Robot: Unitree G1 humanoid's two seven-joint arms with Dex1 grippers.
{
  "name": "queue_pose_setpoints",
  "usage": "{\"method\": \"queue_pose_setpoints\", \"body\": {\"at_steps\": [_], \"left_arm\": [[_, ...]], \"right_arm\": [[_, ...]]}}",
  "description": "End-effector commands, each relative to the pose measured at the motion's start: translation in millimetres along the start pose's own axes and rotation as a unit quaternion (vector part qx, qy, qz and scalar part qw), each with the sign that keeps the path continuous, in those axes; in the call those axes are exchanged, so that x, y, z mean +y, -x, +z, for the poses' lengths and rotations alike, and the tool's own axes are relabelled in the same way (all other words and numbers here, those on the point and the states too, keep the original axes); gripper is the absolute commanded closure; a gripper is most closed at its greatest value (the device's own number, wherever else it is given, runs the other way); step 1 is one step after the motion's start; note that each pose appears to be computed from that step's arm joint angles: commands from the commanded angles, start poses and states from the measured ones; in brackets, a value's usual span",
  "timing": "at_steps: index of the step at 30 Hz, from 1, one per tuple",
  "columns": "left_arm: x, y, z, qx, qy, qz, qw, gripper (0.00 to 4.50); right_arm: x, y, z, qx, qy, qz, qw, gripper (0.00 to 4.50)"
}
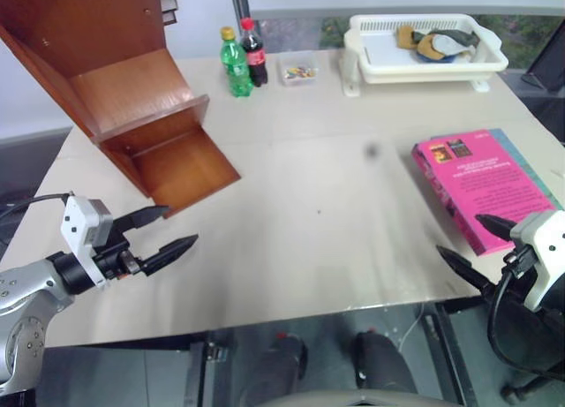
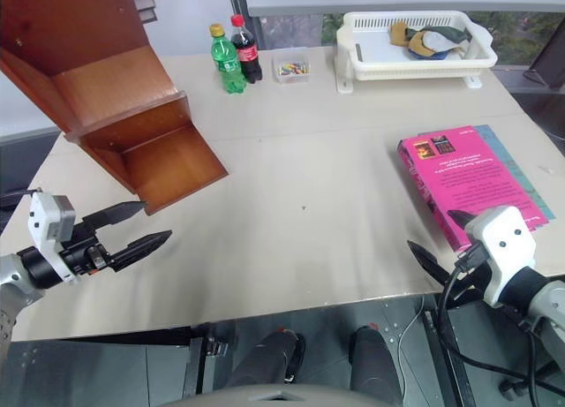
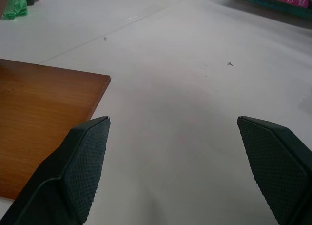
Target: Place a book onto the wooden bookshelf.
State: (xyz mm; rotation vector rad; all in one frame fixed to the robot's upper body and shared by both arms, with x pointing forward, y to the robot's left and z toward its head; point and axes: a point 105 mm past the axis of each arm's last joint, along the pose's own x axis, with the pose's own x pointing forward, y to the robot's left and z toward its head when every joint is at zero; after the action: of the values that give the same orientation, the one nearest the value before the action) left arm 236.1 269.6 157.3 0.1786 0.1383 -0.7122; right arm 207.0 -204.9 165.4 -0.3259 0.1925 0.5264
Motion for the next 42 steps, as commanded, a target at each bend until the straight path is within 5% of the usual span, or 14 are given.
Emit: {"method": "queue_pose_setpoints", "body": {"at_steps": [1,10,18,21,27,36,40,42], "left_arm": [[-1,-2,15,-0.018,-0.024,-0.01,1.0,0.0],[-22,-30,26,-0.045,-0.013,-0.079,0.996,0.0],[-64,-54,39,-0.059,-0.025,-0.2,0.978,0.0],[-79,-63,48,-0.084,-0.012,-0.233,0.969,0.0],[-90,-79,59,-0.106,-0.026,-0.24,0.964,0.0],[-100,-85,68,-0.116,-0.033,-0.26,0.958,0.0],[-103,-83,67,-0.116,-0.033,-0.258,0.959,0.0],[-104,-81,66,-0.118,-0.029,-0.247,0.961,0.0]], "right_arm": [[0,-3,7,-0.011,0.011,0.001,1.0,0.07],[1,-16,17,-0.035,-0.003,-0.007,0.999,0.07],[-106,9,-7,-0.011,-0.073,-0.292,0.953,0.07],[-140,33,-15,-0.013,-0.085,-0.363,0.928,0.79],[-170,29,-26,0.021,-0.059,-0.384,0.921,3.47],[-220,11,-62,0.114,-0.052,-0.389,0.912,3.47],[-220,-6,-64,0.117,-0.057,-0.338,0.932,4.44],[-217,-15,-58,0.118,-0.047,-0.316,0.94,4.44]]}}
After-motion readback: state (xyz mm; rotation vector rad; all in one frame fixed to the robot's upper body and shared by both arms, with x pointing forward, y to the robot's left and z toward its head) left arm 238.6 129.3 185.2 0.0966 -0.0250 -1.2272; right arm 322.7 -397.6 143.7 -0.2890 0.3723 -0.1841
